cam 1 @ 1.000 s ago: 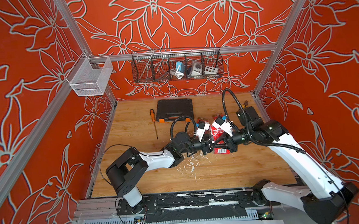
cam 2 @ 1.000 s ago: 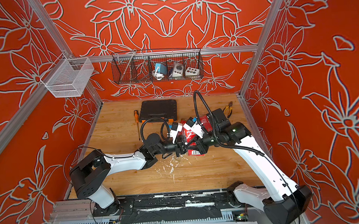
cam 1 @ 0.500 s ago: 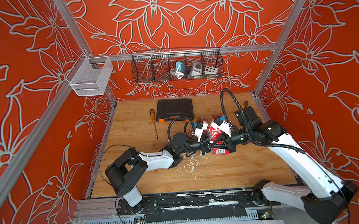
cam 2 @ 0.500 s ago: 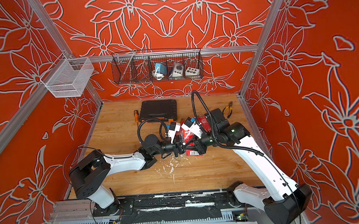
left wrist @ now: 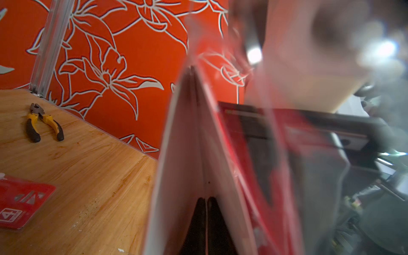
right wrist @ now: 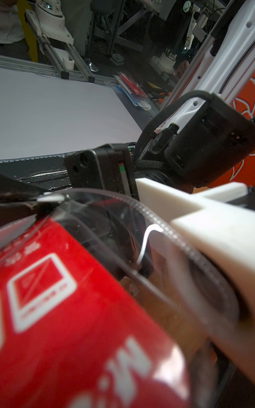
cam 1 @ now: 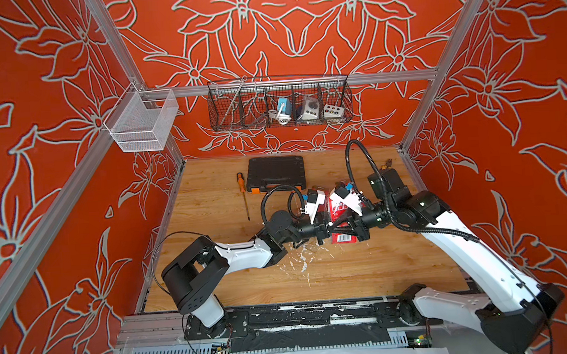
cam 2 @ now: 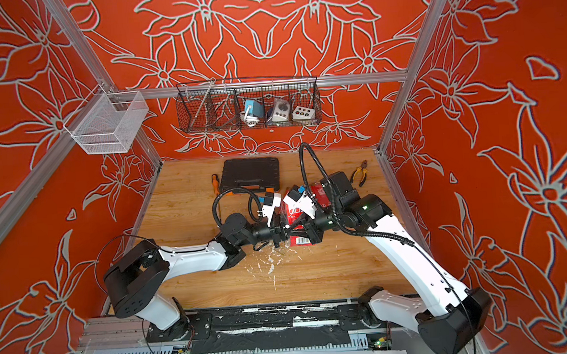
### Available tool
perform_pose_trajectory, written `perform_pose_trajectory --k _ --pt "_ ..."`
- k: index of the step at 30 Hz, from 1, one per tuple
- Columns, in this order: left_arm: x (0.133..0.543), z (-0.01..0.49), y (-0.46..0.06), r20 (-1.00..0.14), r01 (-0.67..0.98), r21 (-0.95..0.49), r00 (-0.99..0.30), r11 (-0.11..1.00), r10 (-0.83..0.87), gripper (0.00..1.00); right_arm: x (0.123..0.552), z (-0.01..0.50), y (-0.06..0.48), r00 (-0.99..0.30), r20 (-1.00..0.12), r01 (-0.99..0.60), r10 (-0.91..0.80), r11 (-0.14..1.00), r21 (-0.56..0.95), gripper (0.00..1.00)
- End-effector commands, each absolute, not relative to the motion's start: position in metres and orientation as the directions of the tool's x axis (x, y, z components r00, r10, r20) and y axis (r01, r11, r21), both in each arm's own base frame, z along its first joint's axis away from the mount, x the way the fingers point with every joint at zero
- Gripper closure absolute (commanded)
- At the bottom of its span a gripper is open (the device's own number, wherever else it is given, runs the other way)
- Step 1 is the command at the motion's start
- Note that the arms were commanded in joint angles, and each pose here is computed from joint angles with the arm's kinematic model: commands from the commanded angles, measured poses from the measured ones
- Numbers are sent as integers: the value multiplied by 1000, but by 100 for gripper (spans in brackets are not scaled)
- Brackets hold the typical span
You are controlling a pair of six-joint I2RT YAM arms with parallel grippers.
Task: Open the ruler set and take out the ruler
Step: Take out the ruler from the ruler set bag.
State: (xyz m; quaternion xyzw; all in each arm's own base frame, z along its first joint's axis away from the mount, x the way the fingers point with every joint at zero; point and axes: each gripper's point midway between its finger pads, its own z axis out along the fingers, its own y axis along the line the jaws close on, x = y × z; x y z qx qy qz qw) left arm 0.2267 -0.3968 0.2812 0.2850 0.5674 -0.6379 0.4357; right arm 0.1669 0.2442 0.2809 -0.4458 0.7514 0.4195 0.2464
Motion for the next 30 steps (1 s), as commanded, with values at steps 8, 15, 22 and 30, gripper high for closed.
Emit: perform_pose_trajectory --k 8,15,22,30 --pt "213 302 -384 -899 929 -367 -341 49 -275 100 193 275 230 -484 -759 -856 -434 416 308 100" --pt "213 300 -375 -911 934 -344 -307 96 -276 100 205 278 228 -490 -774 -837 -401 464 290 100" --pt "216 301 -366 -911 930 -338 -284 146 -300 100 209 276 224 -490 -776 -829 -398 488 273 100" --pt "217 307 -359 -906 927 -333 -264 174 -330 100 212 274 221 -496 -777 -823 -388 497 277 100"
